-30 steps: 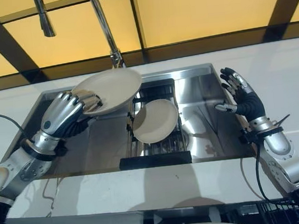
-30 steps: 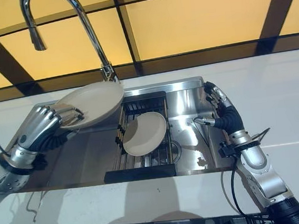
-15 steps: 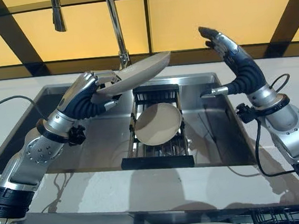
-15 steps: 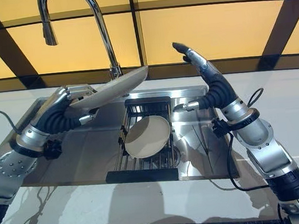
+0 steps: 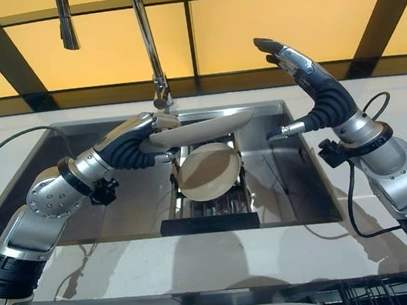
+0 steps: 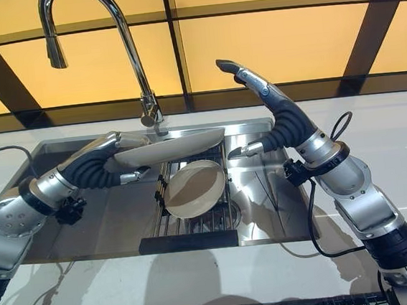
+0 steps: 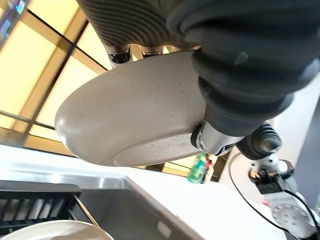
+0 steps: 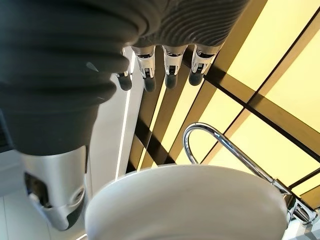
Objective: Pick up plates and place into dishwasher.
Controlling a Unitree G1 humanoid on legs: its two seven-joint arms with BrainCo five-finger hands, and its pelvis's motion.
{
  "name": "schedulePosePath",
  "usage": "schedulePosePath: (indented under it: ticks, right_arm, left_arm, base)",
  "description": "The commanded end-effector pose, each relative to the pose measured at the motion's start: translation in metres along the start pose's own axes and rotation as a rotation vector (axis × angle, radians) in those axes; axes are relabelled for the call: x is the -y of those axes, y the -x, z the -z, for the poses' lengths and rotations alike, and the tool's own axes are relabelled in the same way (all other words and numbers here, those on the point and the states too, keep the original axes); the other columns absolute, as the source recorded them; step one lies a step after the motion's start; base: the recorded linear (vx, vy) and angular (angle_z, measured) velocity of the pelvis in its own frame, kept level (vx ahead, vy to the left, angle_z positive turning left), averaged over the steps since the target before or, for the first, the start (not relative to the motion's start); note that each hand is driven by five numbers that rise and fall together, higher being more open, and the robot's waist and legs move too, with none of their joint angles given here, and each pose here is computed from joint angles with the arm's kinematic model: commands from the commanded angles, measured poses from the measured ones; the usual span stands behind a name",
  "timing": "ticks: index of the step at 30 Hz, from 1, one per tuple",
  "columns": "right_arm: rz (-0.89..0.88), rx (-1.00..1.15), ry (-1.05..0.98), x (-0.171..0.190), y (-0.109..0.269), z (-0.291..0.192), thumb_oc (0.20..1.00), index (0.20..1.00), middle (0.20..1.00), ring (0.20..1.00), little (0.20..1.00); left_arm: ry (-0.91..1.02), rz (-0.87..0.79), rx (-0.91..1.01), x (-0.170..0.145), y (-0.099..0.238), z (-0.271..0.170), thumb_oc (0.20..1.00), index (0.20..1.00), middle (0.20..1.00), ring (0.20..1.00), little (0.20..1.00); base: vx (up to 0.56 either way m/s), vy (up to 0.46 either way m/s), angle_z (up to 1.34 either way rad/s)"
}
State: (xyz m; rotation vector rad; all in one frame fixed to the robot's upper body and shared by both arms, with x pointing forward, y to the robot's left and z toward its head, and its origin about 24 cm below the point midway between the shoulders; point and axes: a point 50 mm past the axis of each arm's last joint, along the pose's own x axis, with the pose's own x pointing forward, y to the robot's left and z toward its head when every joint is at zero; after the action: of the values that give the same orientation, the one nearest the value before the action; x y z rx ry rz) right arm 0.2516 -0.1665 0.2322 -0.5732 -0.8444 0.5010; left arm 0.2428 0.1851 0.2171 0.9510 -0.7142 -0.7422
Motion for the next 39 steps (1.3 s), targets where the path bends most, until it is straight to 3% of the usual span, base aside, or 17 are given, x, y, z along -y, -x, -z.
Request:
schedulePosePath:
  ticks: [1,12,20,21,23,32,39]
  right_arm:
    - [-0.066,0.085,0.006,0.002,-0.008,-0.021,1.000,1.000,1.000,1.000,1.000]
    - [-0.325,0.054,0.003,-0.033,-0.023,-0.022,1.000,1.000,1.000,1.000,1.000]
    - [-0.384,0.028,-0.031,-0.044,-0.021,-0.016,1.000,1.000,1.000,1.000,1.000]
    - [-0.396,0.024,-0.032,-0.046,-0.020,-0.015,0.912,0.912,0.912,0.912,0.912]
    - [-0.419,0.008,-0.026,-0.047,-0.018,-0.013,0.206,0.206,0.206,0.206,0.206]
    - [-0.419,-0.024,-0.051,-0.045,-0.012,-0.009,0.200,0.200,0.200,0.200,0.200]
    - [-0.271,-0.025,-0.084,-0.038,-0.008,-0.005,0.200,0.200,0.200,0.200,0.200]
  left_arm:
    - [-0.046,-0.071,0.138,-0.034,-0.011,-0.022,0.200,0.200,0.200,0.200,0.200]
    - [-0.009,-0.071,0.289,-0.031,-0.023,-0.044,0.200,0.200,0.200,0.200,0.200]
    - [0.036,-0.068,0.353,-0.024,-0.024,-0.050,0.200,0.200,0.200,0.200,0.200]
    - [0.035,-0.069,0.349,-0.024,-0.024,-0.049,0.200,0.200,0.200,0.200,0.200]
    - [0.037,-0.076,0.341,-0.025,-0.023,-0.048,0.200,0.200,0.200,0.200,0.200]
    - [0.032,-0.092,0.332,-0.024,-0.017,-0.046,0.200,0.200,0.200,0.200,0.200]
    - [0.040,-0.105,0.333,-0.022,-0.014,-0.045,0.200,0.200,0.200,0.200,0.200]
  base:
    - [0.00,0.000,0.00]
    - [0.02,0.009,0.02]
    - [0.01,0.002,0.07]
    - [0.02,0.011,0.08]
    - [0.01,0.004,0.02]
    - [0.00,0.000,0.00]
    - [-0.01,-0.005,0.00]
